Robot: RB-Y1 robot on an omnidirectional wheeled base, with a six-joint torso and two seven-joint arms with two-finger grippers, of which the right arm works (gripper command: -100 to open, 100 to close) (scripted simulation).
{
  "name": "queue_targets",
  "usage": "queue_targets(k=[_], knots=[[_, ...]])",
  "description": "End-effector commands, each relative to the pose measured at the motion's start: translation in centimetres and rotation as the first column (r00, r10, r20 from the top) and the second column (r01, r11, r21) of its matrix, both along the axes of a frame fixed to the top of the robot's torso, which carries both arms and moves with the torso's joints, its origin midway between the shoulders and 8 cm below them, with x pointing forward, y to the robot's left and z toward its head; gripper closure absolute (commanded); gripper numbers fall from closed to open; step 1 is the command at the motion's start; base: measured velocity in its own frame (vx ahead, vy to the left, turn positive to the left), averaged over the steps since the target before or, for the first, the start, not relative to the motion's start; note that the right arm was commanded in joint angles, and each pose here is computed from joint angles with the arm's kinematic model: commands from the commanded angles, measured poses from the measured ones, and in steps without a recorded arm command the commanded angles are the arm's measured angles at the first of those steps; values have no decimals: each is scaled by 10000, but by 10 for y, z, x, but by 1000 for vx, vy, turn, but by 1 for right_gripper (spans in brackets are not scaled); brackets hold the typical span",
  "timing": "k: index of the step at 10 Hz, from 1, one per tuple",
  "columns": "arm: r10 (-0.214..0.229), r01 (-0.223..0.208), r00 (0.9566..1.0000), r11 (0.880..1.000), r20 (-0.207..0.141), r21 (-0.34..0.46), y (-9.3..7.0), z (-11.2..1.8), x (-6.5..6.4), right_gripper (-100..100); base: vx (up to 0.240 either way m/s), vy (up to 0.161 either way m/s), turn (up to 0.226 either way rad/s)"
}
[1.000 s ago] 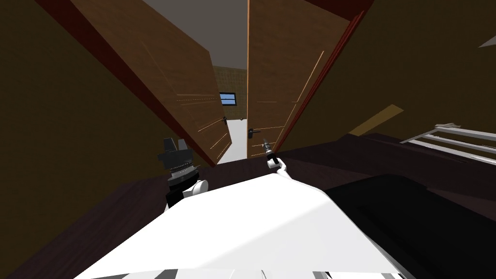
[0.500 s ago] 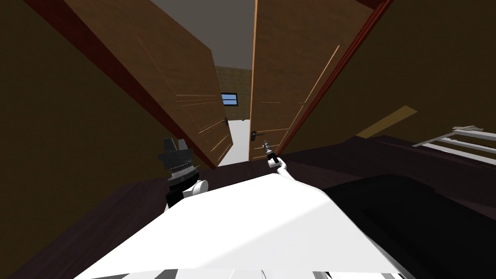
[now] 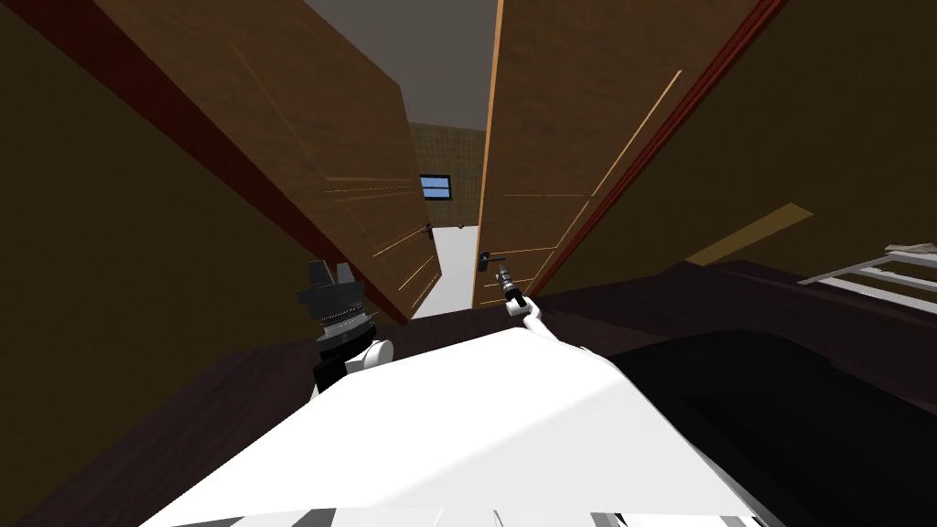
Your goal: Push the door open
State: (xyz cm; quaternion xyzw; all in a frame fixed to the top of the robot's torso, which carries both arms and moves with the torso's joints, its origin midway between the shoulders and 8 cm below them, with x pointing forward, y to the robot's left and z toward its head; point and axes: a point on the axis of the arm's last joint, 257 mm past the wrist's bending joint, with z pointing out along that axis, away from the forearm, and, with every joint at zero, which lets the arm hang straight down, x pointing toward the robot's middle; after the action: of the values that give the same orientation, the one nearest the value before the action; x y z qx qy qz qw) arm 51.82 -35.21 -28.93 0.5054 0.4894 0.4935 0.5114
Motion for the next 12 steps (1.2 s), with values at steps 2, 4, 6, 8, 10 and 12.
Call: queue_targets(k=[2,4,6,8,10,12], knots=[[-77,77,10000,10000,-22,-6,-2,-1,3,-100,189,-15,31],[-142,142,9999,9999,-41,-8,-4,-2,5,-100,190,-37,36],[-194,194,9998,9998,-57,-8,-5,-3,7,-100,203,-48,25],[-202,202,9998,9998,-57,-6,-5,-3,8,-100,127,-29,18],[-202,202,9998,9998,-57,-6,-5,-3,8,100,-14,2,-1],[-202,202,9998,9998,-57,-6,-5,-3,8,100,-6,0,6]])
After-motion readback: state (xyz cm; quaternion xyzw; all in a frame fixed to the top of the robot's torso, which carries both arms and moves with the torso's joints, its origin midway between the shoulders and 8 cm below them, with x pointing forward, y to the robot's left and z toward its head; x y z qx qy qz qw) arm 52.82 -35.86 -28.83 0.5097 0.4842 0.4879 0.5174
